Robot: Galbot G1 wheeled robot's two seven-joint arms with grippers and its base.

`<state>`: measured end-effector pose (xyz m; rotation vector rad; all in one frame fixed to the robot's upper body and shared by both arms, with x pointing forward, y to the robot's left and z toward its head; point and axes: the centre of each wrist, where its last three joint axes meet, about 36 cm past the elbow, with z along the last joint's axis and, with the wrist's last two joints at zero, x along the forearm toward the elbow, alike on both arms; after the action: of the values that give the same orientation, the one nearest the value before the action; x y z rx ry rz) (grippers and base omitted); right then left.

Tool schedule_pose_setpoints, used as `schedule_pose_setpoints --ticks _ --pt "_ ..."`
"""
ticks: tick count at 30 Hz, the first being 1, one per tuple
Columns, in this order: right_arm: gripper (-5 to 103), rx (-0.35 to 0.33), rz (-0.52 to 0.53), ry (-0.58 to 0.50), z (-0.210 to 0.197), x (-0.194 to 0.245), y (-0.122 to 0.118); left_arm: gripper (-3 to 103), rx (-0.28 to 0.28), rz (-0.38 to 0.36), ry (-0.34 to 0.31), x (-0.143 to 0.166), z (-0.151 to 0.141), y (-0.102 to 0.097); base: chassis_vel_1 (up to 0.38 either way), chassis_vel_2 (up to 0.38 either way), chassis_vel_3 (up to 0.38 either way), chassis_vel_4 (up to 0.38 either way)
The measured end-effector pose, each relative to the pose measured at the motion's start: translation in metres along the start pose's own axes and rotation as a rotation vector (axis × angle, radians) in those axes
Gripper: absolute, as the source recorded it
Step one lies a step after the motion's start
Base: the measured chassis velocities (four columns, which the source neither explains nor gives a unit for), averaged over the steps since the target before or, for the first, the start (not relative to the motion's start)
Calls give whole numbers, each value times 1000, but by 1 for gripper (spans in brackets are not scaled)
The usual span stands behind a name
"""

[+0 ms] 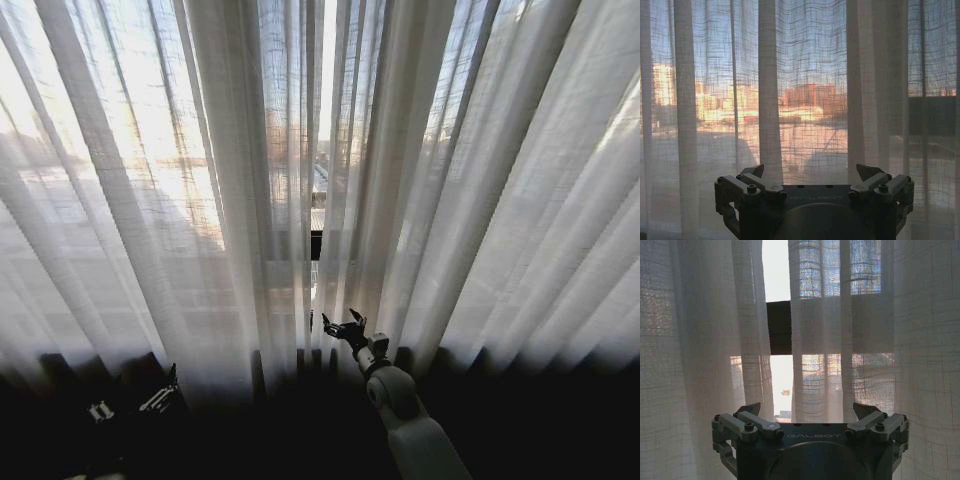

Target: Open the curtains by pulling them apart, changing their state from closed to fully open.

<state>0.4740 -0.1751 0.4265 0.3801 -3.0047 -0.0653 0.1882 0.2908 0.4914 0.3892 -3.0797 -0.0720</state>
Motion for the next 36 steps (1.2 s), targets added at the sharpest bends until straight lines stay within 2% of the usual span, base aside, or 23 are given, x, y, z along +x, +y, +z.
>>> schedule_pose_setpoints --ticks 3,12,18,26,27,29,31,32,33,35,36 --pt "100 6 38 -6 -2 -30 -5 100 -4 2 4 -2 -4 -2 0 0 0 0" --pt "100 -15 80 -8 -9 -71 -4 100 -9 5 8 -2 -9 -4 0 0 0 0" --pt "100 9 137 -27 -14 -99 2 100 -10 1 10 -3 -7 -3 0 0 0 0" --pt "100 81 195 -32 -10 -117 7 100 -6 1 13 -5 -4 -4 0 0 0 0" --pt "103 90 204 -35 -8 -121 6 100 -5 2 13 -5 -4 -4 0 0 0 0" --pt "95 92 211 -41 -8 -124 4 100 -4 1 13 -6 -3 -4 0 0 0 0" --pt "95 92 215 -43 -8 -125 3 100 -4 1 13 -6 -3 -4 0 0 0 0" --pt "86 91 219 -45 -8 -126 0 100 -3 1 14 -6 -2 -4 0 0 0 0" --pt "86 91 221 -46 -8 -126 -1 100 -2 2 14 -6 -2 -4 0 0 0 0" --pt "75 90 222 -47 -7 -126 -1 100 0 3 15 -6 -1 -4 0 0 0 0" --pt "75 90 222 -47 -7 -126 -1 100 0 3 15 -6 -1 -4 0 0 0 0"
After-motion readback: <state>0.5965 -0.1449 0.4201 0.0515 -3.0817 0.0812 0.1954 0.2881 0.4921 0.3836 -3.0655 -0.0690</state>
